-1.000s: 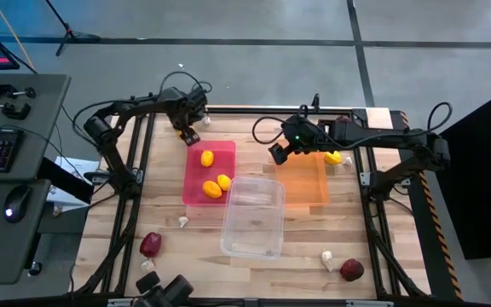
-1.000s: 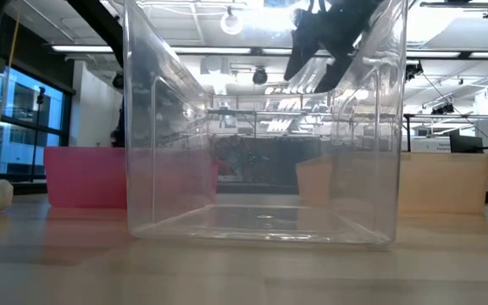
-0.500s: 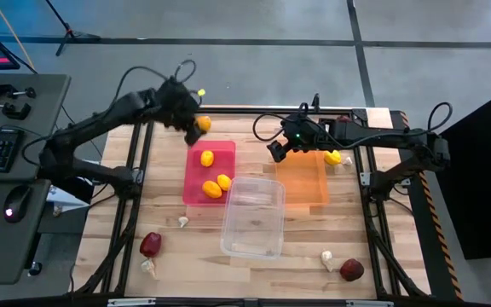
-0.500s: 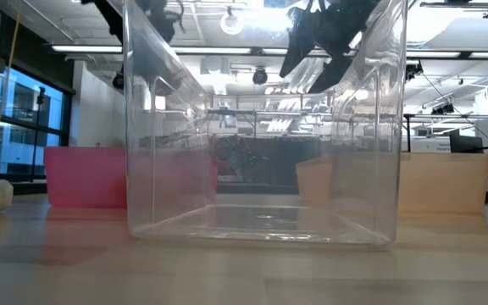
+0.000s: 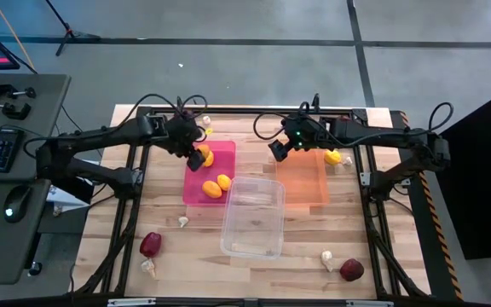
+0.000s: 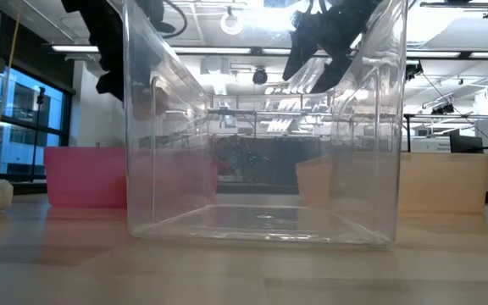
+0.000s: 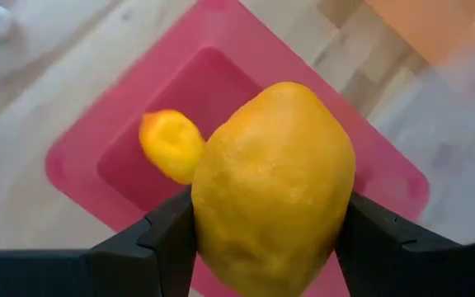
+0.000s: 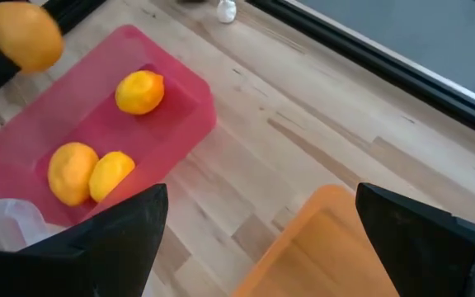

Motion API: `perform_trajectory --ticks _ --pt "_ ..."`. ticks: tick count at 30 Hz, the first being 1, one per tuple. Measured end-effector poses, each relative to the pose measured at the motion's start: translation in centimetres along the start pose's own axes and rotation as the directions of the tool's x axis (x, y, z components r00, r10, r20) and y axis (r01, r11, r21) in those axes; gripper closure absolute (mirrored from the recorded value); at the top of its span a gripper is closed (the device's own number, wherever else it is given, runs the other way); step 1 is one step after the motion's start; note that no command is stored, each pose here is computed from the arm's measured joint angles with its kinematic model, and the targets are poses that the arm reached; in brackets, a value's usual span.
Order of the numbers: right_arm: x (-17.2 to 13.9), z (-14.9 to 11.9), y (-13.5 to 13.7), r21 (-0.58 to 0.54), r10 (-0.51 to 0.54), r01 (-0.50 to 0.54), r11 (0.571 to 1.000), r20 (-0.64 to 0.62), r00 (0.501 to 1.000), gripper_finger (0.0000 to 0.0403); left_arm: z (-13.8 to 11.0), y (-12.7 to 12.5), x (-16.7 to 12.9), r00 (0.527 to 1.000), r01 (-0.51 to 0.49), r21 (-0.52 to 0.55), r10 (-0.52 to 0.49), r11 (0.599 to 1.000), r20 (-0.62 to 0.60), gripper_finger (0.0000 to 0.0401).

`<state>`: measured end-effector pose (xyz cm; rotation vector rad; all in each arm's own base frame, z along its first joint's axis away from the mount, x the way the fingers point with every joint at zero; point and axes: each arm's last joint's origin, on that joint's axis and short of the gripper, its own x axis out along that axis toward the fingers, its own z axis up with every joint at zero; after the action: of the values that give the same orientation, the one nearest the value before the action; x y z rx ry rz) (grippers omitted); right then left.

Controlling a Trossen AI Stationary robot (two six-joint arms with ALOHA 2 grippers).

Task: Sort produce into baskets
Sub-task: Put the lemon into the pink bin

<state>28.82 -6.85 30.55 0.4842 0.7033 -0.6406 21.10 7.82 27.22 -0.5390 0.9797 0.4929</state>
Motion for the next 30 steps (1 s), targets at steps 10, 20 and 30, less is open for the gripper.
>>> perform_trajectory --ticks 10,20,30 --pt "-1.0 -1.4 -0.3 -0.103 -0.050 0.039 0.994 -0.104 0.993 0.0022 0.7 0.0 0.4 0.998 -0.011 0.000 0.011 1.000 0.058 0.0154" --pt "-4.7 -2.6 -1.2 -0.116 -0.174 0.163 0.980 -0.086 0.981 0.0022 2.0 -0.7 0.2 0.980 0.084 -0.005 -0.082 0.996 0.182 0.0032" --pt "-6.5 -4.7 -4.9 0.073 -0.423 0.461 0.885 -0.289 0.859 0.0022 2.3 -0.7 0.2 0.975 0.089 -0.074 -0.072 0.993 0.212 0.0029"
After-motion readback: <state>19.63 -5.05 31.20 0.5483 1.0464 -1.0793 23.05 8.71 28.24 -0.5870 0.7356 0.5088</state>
